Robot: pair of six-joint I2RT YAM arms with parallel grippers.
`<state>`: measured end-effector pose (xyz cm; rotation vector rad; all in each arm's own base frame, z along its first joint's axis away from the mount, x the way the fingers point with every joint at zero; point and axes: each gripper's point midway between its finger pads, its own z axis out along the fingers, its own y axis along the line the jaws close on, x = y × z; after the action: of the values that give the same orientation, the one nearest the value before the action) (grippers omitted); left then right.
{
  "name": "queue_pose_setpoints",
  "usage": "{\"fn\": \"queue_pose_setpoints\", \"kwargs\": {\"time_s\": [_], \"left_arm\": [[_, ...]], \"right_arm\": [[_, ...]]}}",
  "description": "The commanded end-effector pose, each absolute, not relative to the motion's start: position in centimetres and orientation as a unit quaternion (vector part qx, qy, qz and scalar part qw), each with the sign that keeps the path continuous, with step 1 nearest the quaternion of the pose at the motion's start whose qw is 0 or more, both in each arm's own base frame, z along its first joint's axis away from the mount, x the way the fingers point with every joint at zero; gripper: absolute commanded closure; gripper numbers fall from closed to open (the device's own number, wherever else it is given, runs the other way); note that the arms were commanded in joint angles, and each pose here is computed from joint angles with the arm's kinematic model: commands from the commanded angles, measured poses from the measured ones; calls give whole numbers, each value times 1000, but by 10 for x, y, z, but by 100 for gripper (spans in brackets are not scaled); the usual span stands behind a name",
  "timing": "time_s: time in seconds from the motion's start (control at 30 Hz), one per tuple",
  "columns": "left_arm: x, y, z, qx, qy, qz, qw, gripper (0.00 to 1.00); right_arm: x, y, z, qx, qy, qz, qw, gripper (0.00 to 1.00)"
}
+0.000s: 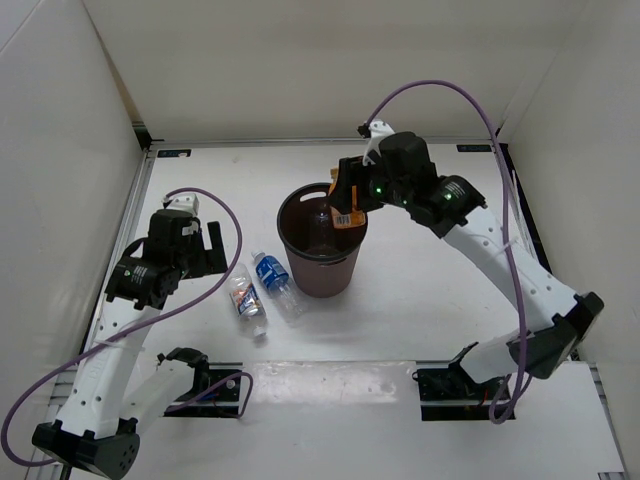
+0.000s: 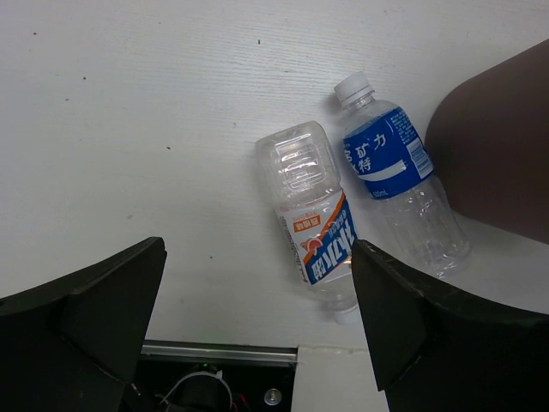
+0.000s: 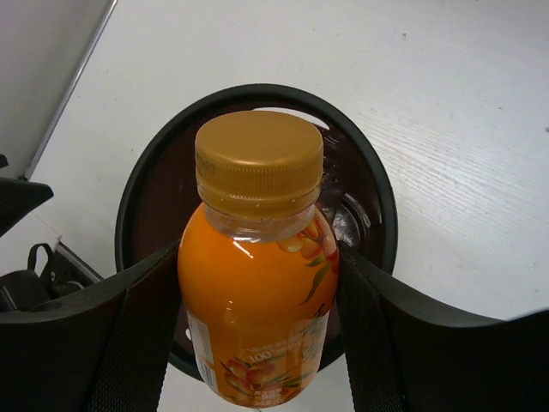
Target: Put the plastic bottles in the bin
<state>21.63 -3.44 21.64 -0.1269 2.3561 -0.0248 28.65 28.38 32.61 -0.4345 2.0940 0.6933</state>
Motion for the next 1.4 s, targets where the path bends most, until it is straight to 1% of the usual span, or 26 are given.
{"fn": "queue_pose_setpoints", "kwargs": {"time_s": [0.0,0.03,0.07,0.1,0.17,0.23,0.4,0.5,0.57,0.6,0.63,0.67,0.7,0.77,0.8,0.83,0.87,0.9,0.97,1.0,1.03,1.1,1.2,1.23,1.27,1.37], "left_arm": [[220,-37,227,-45,917,-19,395,0],[220,-38,226,-44,918,-19,393,0],[220,-38,227,-43,918,-19,394,0],[220,-38,227,-44,918,-19,394,0],[219,-38,227,-43,918,-21,394,0],[219,-38,227,-43,917,-21,395,0],[218,-38,229,-44,916,-23,398,0],[217,-40,229,-39,915,-28,400,0],[218,-44,229,-34,916,-37,399,0],[218,-44,226,-30,918,-37,393,0],[218,-47,225,-27,919,-43,391,0],[218,-47,225,-25,920,-43,390,0],[219,-48,222,-25,923,-43,382,0],[220,-52,218,-21,927,-48,371,0],[221,-53,215,-20,931,-48,362,0],[222,-54,212,-18,935,-45,351,0],[224,-54,212,-22,936,-45,350,0],[223,-52,208,-23,940,-38,338,0],[225,-52,204,-27,944,-32,327,0],[224,-51,203,-27,945,-29,323,0],[225,-52,202,-23,947,-30,319,0],[226,-52,201,-21,947,-29,320,0],[226,-47,200,-24,947,-14,319,0],[225,-44,199,-29,947,-8,319,0],[225,-44,200,-34,947,-9,320,0],[224,-44,198,-44,948,-8,315,0]], "right_arm": [[280,291,340,-196,837,300,414,37],[277,289,342,-196,840,295,411,27],[279,282,346,-190,841,285,419,14],[277,278,355,-187,835,288,431,10],[269,271,371,-186,823,296,447,10],[271,260,376,-175,822,296,455,10],[260,219,381,-133,836,289,447,10],[253,176,370,-85,861,232,445,10],[250,136,350,-33,879,165,447,10],[246,126,343,-15,884,149,443,10],[231,101,318,8,895,110,432,10],[229,85,312,29,895,80,438,10],[216,67,286,49,897,53,435,10],[213,49,273,73,892,22,446,10],[207,38,265,88,879,16,469,10],[204,33,243,89,885,-2,456,10],[201,27,233,103,878,-13,466,10],[198,24,234,125,871,-10,474,10],[196,38,235,84,873,9,481,10],[198,32,235,92,868,-13,487,10],[193,28,227,104,874,-24,474,10],[196,40,225,70,875,-42,477,10],[185,64,222,-5,878,-69,474,10],[185,52,231,41,865,-94,491,10],[179,45,229,31,869,-124,477,10],[179,52,226,10,874,-139,466,10]]}}
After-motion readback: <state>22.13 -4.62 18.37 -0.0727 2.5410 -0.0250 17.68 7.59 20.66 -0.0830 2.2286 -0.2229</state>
